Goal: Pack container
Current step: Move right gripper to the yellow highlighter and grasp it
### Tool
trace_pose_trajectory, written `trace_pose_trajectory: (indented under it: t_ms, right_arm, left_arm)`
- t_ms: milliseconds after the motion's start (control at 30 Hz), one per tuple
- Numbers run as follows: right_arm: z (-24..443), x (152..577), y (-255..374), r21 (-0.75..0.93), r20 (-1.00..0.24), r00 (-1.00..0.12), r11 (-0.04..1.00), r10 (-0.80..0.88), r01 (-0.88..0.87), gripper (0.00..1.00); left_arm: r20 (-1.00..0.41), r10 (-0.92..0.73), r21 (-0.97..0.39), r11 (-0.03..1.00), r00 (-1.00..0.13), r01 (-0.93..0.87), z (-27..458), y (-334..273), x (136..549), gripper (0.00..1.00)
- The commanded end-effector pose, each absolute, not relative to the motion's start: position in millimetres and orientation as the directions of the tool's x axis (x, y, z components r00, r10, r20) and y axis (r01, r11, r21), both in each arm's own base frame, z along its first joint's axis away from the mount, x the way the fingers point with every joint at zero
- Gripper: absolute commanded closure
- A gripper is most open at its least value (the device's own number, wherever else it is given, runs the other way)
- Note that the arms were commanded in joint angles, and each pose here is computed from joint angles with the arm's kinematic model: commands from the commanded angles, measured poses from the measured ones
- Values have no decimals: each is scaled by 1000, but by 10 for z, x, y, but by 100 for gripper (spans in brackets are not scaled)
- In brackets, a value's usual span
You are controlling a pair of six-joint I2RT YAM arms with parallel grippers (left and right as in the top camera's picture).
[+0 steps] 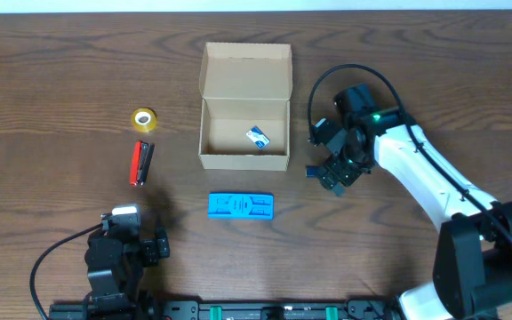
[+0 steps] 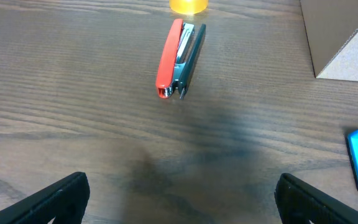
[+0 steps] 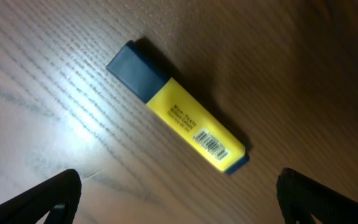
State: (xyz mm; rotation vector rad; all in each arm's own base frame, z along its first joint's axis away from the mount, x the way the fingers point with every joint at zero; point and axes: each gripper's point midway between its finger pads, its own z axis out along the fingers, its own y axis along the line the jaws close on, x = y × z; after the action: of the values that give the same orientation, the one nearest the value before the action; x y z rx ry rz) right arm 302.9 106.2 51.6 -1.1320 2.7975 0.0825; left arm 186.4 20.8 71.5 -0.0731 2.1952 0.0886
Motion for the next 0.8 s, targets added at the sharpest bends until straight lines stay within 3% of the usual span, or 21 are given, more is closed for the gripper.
trace_pose_trajectory:
  t_ms: [0, 233, 400, 533, 633, 767]
  right_arm:
    - [411, 2987, 1092, 42, -152, -701, 704, -697, -709, 1]
    - [254, 3068, 1114, 19, -193, -693, 704, -694, -710, 1]
    - [48, 3037, 1101, 42, -146, -702, 704, -697, -709, 2]
    - [-119, 2986, 1082, 65, -100, -709, 706, -699, -705, 8]
    - [-154, 2965, 1068, 69, -84, -713, 709, -697, -701, 21]
    - [-155, 2970, 1032, 54, -71, -734, 733, -675, -678, 48]
  left_arm:
    - [-804, -6, 53, 995, -595, -81, 664, 219, 1854, 5]
    - [-804, -6, 53, 995, -595, -81, 664, 219, 1854, 5]
    - [-804, -6, 53, 995, -595, -81, 664, 219, 1854, 5]
    - [-804, -6, 53, 995, -595, -81, 664, 219, 1854, 5]
    - [-804, -6, 53, 995, -595, -81, 664, 219, 1854, 5]
    - [-804, -6, 53, 995, -595, -81, 664, 219, 1854, 5]
